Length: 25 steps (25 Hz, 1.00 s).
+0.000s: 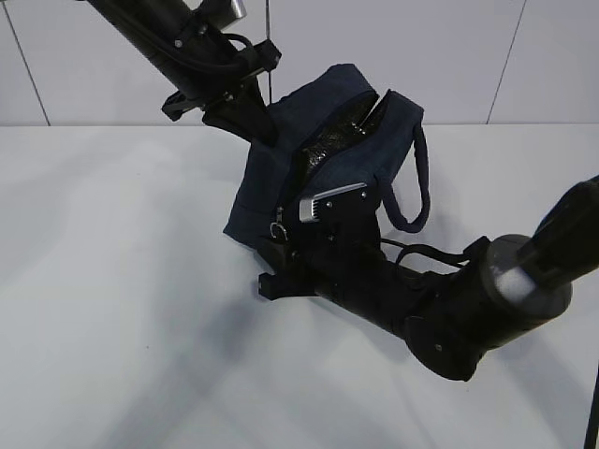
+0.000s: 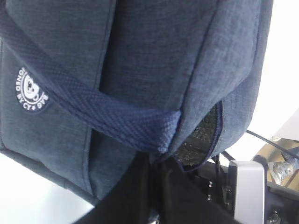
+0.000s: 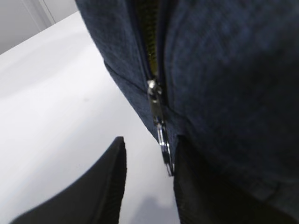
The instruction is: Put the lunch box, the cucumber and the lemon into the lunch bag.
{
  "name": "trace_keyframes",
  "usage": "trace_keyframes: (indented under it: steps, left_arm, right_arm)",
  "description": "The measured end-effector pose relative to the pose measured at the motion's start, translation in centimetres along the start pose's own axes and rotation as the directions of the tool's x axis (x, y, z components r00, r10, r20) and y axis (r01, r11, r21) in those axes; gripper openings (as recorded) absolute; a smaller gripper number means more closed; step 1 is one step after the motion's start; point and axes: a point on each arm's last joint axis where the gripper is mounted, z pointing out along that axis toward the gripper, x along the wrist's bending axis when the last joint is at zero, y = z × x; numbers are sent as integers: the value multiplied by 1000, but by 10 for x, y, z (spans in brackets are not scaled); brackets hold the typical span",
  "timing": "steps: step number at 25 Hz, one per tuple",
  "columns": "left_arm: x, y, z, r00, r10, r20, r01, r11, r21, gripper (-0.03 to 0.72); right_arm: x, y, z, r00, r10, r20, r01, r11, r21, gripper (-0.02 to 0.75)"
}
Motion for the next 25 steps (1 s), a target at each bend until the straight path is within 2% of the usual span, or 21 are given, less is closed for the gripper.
trace_keyframes:
  steps: [3,8,14,21,23,25]
  left_arm:
    - [0,0,0,1000,1,0,-1,1000,0,-8]
    - [0,0,0,1000,2,0,-2,1000,0,-8]
    - [0,0,0,1000,2,0,-2,1000,0,-8]
    - [0,0,-1,1000,5,-3,-5,1000,-1,-6]
    - [0,0,-2,1000,11,-14,-11,1000,-2,13]
    - [-1,-1,-6,999,25,-37,-25,1000,-6,69]
  right_arm:
    - [0,2,0,1000,2,-2,-3,1000,-19,268]
    - [-1,2,0,1000,9,6,-9,1000,-21,194]
    - [-2,2,0,999,35,24,-34,999,-17,20]
    - [-2,0,0,995,95,25,-95,996,-5,18]
    - [-2,-2,0,995,94,22,-95,995,27,18]
    - [0,0,-1,996,88,12,-88,995,46,18]
